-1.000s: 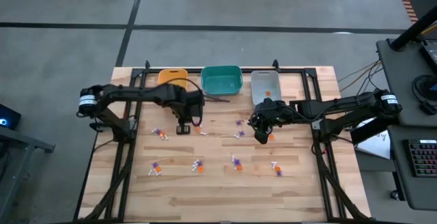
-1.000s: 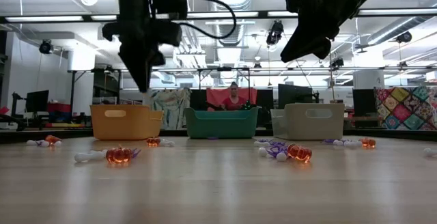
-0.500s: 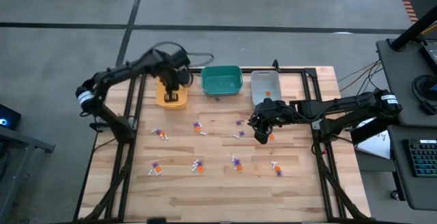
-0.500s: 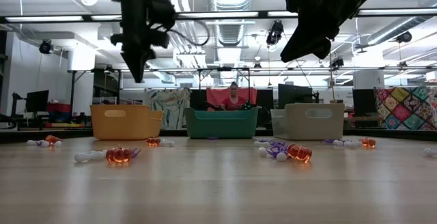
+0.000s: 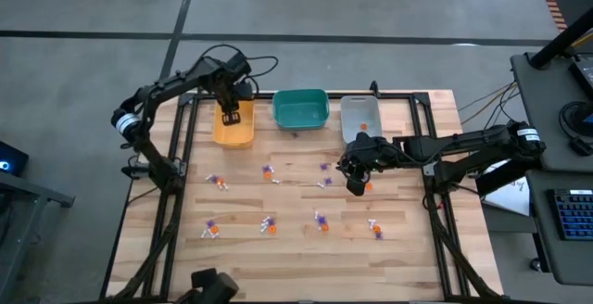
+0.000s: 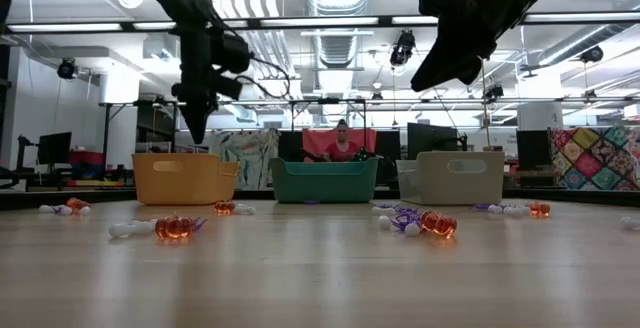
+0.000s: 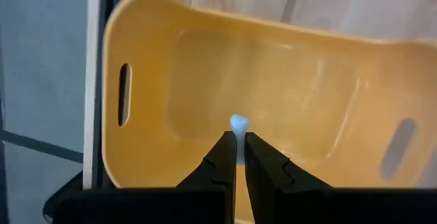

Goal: Sort Halloween decoration
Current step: Put the white bone toy into the yellow bin

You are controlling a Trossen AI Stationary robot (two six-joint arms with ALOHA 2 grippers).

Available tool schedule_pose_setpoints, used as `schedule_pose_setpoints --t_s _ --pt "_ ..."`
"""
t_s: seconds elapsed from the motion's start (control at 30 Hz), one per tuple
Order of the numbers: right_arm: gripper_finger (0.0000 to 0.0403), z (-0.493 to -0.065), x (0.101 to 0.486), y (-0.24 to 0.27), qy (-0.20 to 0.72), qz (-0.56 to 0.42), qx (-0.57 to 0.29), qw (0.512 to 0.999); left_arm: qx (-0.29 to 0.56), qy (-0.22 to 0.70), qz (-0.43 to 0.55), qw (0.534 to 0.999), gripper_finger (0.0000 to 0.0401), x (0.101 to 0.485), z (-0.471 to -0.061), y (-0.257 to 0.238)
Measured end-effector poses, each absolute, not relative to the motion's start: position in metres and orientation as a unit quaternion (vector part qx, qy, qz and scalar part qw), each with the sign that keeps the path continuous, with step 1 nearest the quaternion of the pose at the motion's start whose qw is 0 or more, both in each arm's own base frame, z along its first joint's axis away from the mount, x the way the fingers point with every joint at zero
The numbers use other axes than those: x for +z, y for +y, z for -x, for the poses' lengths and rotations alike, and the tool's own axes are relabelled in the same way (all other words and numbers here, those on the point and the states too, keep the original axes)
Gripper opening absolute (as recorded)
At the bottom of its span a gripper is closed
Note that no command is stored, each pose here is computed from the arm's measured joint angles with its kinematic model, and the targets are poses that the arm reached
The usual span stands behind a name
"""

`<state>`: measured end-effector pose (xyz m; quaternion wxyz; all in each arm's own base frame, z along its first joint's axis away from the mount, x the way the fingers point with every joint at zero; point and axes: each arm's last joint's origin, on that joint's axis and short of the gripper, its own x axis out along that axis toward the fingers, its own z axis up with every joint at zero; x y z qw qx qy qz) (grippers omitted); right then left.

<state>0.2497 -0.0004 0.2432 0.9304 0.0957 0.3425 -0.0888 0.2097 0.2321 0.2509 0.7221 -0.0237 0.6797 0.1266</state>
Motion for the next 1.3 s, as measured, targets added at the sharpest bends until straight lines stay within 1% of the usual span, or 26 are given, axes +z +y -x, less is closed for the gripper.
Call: schedule_pose_setpoints --t_s 0.07,0.17,0.23,0.43,0.8,1.3 --pt "0.0057 -0.250 0.243 0.000 0.343 -0.092 -0.088 0.931 0.116 0.694 0.011 0.710 0.0000 0.244 -0.212 0.235" --pt "0.0057 -0.250 0.243 0.000 0.343 -0.090 -0.087 0.931 0.118 0.729 -0.019 0.674 0.0000 0.234 -0.212 0.240" --pt "0.0057 -0.250 0.243 0.000 0.343 -0.089 -0.086 0.931 0.118 0.742 -0.023 0.660 0.0000 0.227 -0.214 0.244" --pt "0.0057 -0.249 0.242 0.000 0.344 -0.089 -0.086 0.931 0.111 0.741 -0.009 0.662 0.0000 0.219 -0.219 0.252" --pt "0.0057 -0.249 0.242 0.000 0.344 -0.087 -0.086 0.931 0.127 0.742 0.014 0.658 0.0000 0.202 -0.225 0.260" --pt "0.0057 -0.249 0.242 0.000 0.344 -0.089 -0.086 0.931 0.148 0.729 0.015 0.668 0.0000 0.188 -0.233 0.269"
